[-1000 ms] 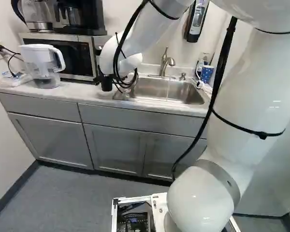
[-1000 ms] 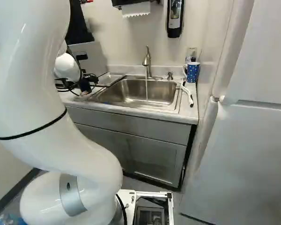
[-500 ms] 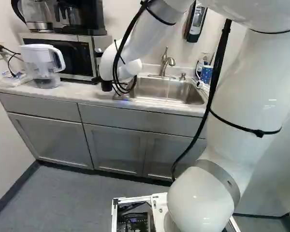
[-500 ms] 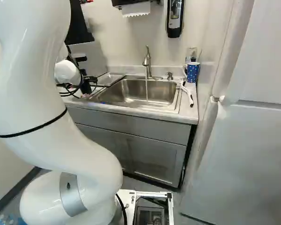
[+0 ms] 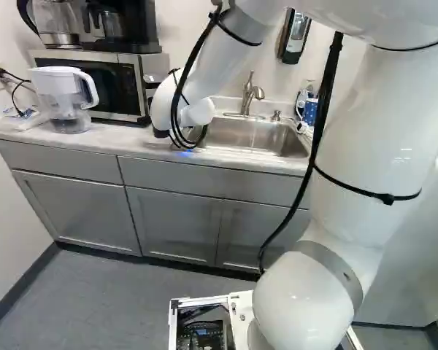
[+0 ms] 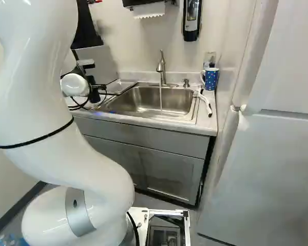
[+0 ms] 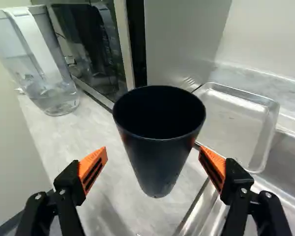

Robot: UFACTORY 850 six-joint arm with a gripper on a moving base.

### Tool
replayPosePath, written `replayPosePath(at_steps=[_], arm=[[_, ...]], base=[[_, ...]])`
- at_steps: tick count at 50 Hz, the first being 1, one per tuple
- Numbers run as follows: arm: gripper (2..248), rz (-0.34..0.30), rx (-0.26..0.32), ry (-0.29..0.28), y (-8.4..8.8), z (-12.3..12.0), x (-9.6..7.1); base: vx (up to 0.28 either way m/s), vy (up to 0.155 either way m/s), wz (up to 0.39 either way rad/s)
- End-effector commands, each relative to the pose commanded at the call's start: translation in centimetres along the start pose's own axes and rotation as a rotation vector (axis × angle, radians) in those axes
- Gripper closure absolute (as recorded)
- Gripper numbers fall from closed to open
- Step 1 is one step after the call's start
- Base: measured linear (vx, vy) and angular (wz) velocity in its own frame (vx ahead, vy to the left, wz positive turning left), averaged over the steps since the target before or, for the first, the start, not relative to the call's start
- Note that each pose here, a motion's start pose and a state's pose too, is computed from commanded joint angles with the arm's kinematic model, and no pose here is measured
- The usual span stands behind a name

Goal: Rinse the cup and place it in the tray

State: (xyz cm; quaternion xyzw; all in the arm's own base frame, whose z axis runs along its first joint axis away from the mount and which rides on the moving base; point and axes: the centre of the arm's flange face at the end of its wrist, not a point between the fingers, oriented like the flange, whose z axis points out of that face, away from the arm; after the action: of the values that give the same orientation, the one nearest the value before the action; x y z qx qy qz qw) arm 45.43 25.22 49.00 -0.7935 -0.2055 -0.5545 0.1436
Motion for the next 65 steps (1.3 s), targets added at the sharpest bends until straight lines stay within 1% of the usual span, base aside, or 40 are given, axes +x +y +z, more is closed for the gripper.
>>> replayPosePath(at_steps=[37, 41, 65], arm=[[3, 0.001, -0.003, 0.169, 0.2, 1.2, -1.6], [3, 0.001, -0.003, 0.172, 0.2, 1.3, -1.9], [3, 0.001, -0.003, 0.172, 0.2, 1.3, -1.9]], base=[[0.0, 0.0, 0.0], [0.0, 0.0, 0.0], [0.0, 0.0, 0.0]])
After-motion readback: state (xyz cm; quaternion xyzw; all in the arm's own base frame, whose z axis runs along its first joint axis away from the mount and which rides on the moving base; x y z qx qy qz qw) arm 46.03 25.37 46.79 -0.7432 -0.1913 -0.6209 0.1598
